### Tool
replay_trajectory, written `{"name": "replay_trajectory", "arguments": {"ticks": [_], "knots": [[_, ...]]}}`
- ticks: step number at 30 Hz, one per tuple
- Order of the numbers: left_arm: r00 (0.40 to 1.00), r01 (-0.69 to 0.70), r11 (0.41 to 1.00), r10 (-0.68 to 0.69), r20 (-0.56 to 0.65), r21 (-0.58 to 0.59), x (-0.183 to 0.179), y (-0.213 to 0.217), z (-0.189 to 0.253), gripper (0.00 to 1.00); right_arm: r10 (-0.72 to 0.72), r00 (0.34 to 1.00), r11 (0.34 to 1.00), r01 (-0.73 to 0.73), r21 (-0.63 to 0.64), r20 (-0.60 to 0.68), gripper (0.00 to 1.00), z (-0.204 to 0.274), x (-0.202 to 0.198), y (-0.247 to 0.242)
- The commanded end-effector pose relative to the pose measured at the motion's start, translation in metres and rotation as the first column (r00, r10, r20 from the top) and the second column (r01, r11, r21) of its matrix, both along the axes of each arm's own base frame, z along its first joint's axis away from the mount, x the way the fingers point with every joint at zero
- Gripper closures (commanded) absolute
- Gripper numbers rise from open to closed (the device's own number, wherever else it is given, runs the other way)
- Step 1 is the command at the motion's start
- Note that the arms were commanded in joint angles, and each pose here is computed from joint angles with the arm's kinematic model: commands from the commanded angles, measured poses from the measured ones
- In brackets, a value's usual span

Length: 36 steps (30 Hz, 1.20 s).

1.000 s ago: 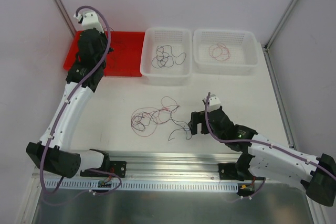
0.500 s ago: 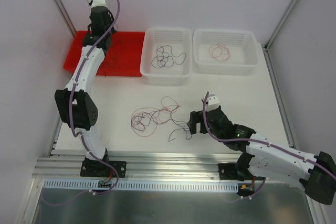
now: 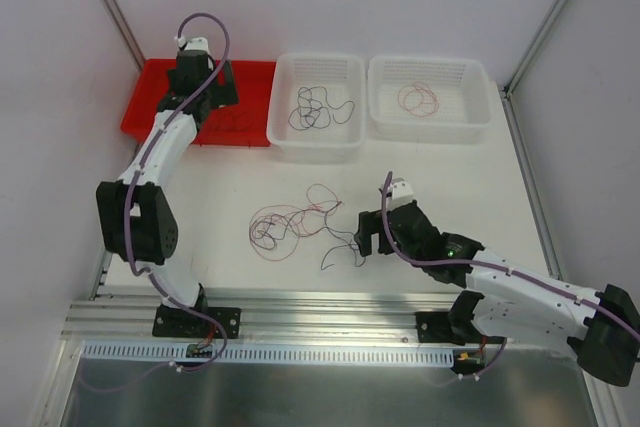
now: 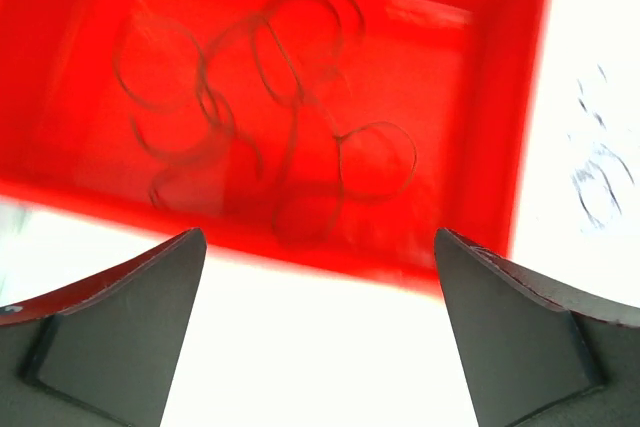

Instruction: Untangle the cables

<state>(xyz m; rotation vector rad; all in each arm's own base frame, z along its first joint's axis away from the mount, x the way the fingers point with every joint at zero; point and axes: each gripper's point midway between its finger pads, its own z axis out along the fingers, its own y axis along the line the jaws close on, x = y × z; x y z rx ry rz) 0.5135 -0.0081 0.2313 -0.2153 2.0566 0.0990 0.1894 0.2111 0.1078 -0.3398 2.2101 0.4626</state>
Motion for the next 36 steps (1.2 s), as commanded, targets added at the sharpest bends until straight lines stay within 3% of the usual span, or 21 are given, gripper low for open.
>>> {"name": "replay_trajectory", "arguments": {"ticks": [1, 7, 14, 16, 21, 24, 29, 36], "knots": [[0.994, 0.099, 0.987, -0.093, 0.051, -0.128, -0.045, -0.022, 0.031, 0.01, 0.011, 1.000, 0.999, -0.011, 0.050, 0.002, 0.03, 0.021, 0.001, 0.012], [0.965, 0.219, 0.917, -0.254, -0.065, -0.334, -0.146, -0.062, -0.016, 0.01, 0.055, 0.997, 0.997, -0.052, 0.062, -0.055, 0.02, 0.018, -0.005, 0.027], [0.897, 0.311, 0.859, -0.407, -0.173, -0.408, -0.223, -0.095, -0.074, 0.01, 0.104, 0.991, 0.994, -0.101, 0.045, -0.087, 0.01, 0.021, -0.008, 0.046], [0.873, 0.324, 0.857, -0.434, -0.223, -0.400, -0.238, -0.099, -0.094, 0.01, 0.120, 0.989, 0.992, -0.116, 0.057, -0.085, 0.05, 0.028, -0.008, 0.054], [0.849, 0.311, 0.872, -0.434, -0.303, -0.377, -0.253, -0.098, -0.123, 0.02, 0.119, 0.988, 0.993, -0.116, 0.036, -0.100, 0.15, 0.027, -0.004, 0.064], [0.819, 0.329, 0.863, -0.463, -0.339, -0.384, -0.258, -0.106, -0.131, 0.05, 0.126, 0.988, 0.992, -0.128, -0.015, -0.089, 0.26, 0.026, 0.006, 0.070], [0.767, 0.371, 0.846, -0.512, -0.386, -0.384, -0.269, -0.121, -0.143, 0.06, 0.173, 0.984, 0.981, -0.177, -0.078, -0.051, 0.34, 0.035, 0.032, 0.087], [0.748, 0.352, 0.847, -0.510, -0.425, -0.399, -0.271, -0.124, -0.151, 0.06, 0.340, 0.939, 0.925, -0.345, -0.158, -0.059, 0.41, 0.024, 0.064, 0.124]]}}
